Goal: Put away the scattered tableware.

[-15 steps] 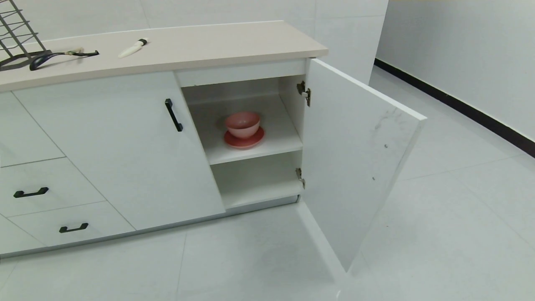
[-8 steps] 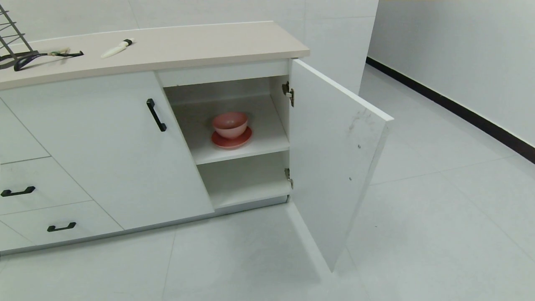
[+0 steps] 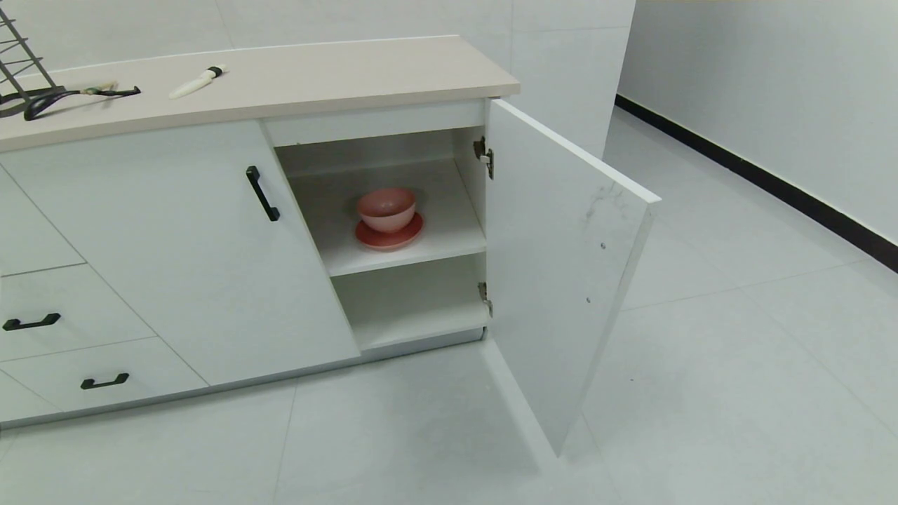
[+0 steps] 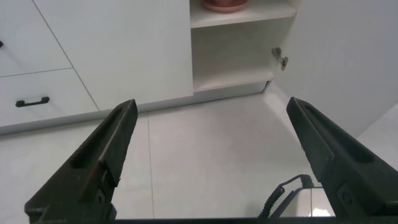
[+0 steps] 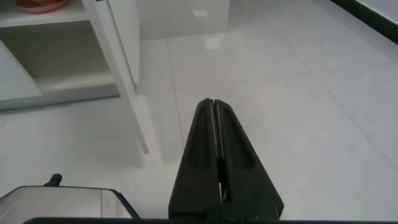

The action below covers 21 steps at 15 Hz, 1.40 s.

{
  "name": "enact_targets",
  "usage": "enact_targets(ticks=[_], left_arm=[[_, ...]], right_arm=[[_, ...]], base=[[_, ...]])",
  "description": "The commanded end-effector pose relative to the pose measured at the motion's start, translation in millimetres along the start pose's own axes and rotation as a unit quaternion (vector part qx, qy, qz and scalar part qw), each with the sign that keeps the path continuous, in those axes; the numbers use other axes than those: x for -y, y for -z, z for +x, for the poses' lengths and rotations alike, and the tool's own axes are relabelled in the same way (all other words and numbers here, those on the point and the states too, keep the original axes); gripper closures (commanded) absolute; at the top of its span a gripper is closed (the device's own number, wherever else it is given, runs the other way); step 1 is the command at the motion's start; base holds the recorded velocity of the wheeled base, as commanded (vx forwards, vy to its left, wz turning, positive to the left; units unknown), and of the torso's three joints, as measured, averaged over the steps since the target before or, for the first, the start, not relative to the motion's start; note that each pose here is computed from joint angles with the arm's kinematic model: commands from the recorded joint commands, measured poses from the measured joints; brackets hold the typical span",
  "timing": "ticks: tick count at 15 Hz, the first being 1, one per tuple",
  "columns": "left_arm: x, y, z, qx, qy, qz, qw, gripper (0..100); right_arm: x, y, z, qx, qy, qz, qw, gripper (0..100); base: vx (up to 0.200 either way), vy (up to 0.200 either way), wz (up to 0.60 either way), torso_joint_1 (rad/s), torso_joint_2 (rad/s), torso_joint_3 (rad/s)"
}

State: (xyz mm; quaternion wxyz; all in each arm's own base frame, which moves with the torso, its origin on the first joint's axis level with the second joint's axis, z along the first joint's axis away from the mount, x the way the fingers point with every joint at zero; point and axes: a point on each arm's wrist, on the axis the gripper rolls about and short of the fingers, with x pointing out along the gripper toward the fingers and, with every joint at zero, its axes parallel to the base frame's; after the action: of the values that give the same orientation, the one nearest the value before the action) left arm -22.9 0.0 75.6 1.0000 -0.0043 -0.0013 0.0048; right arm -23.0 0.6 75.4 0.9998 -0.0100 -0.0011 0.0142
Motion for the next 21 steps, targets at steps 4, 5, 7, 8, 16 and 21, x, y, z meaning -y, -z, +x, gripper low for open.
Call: enact_targets(ticks=[4,5,7,8,16,21], left_arm=[[0.0,-0.1,0.1,-0.001,-0.001,0.0,1.0,0],[0.0,-0.1,0.1,-0.001,-0.001,0.0,1.0,0],[0.0,-0.1,0.1,-0.001,-0.001,0.0,1.0,0],[0.0,-0.1,0.1,-0.001,-0.001,0.003,1.0,0],[-0.6,-0.2,0.1,0.001,-0.014,-0.013,0.9998,0],[-0.6,-0.4,0.1,0.001,-0.015,-0.015,0.9998,0]], right_arm=[[0.0,-0.1,0.2,-0.001,-0.003,-0.003,1.0,100],[0.0,-0.1,0.2,-0.001,-0.002,-0.001,1.0,100],[0.0,-0.1,0.2,-0.001,-0.001,0.0,1.0,100],[0.0,-0.1,0.2,-0.001,0.0,0.0,1.0,100],[0.2,-43.5,-4.2,0.124,0.0,0.004,0.992,100],[-1.5,-103.4,42.7,0.064,-0.108,-0.015,0.992,100]], base=[[0.0,0.0,0.15,-0.001,0.0,0.001],[0.0,0.0,0.0,0.0,0.0,0.0],[0.0,0.0,0.0,0.0,0.0,0.0],[0.0,0.0,0.0,0.0,0.0,0.0],[0.0,0.0,0.0,0.0,0.0,0.0],[0.0,0.0,0.0,0.0,0.0,0.0]])
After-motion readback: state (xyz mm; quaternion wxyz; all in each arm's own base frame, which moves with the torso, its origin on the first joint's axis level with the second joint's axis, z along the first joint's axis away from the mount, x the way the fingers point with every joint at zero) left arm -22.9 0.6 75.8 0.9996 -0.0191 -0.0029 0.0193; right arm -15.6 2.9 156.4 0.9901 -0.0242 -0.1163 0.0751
